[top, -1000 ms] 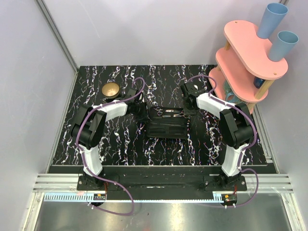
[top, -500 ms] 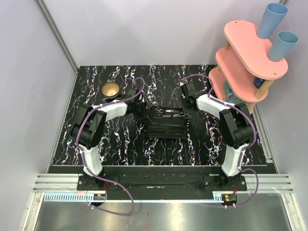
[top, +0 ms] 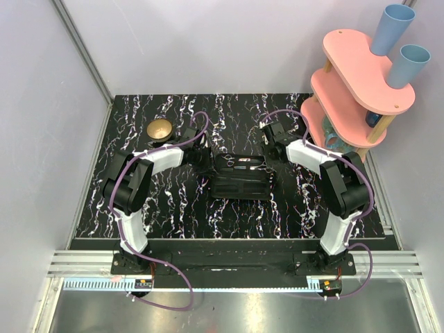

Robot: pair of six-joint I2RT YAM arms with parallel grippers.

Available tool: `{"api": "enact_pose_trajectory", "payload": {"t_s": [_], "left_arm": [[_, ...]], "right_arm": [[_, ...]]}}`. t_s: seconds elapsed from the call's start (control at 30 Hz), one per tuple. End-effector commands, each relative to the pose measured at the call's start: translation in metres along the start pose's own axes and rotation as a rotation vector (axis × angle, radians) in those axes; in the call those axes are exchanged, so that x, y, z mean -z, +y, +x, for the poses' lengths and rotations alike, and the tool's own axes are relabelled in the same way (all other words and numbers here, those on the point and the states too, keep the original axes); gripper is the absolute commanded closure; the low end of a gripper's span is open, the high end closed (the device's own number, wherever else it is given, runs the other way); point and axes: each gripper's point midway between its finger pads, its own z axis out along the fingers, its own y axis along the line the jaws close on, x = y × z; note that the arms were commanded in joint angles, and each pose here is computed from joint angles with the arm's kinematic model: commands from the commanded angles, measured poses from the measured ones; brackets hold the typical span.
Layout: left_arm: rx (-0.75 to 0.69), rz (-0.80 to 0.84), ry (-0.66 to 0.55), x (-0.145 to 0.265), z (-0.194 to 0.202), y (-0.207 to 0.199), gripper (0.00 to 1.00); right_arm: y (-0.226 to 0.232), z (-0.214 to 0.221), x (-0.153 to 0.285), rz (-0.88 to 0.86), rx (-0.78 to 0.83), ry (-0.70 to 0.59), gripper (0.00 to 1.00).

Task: Sort the hair-cutting tools
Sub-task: Place the scissors in the hairdressing tool bag.

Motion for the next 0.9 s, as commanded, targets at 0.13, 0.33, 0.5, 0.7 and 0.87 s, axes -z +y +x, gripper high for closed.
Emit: {"api": "enact_pose_trajectory", "payload": {"t_s": [0.13,0.33,0.5,0.7,0.87], "left_arm": [[0.007,-0.015,0.035,-0.003,0.007,0.007,0.60],[0.008,-0.012,0.035,-0.004,0.007,0.006,0.60],[0.006,-0.010,0.035,-0.004,0.006,0.005,0.60],[0.004,-0.009,0.037,-0.004,0.007,0.005,0.60],[0.007,-0.011,0.037,-0.005,0.007,0.006,0.60]], "right_arm": [[-0.004,-0.018,0.030,-0.014,-0.009,-0.117,0.59],[0.004,-0.019,0.034,-0.069,0.020,-0.133,0.62],[0.016,-0.006,0.025,-0.144,0.097,-0.071,0.64],[0.012,0.000,0.013,-0.119,0.137,-0.031,0.67],[0.008,-0.003,0.009,-0.093,0.169,-0.031,0.69]]}}
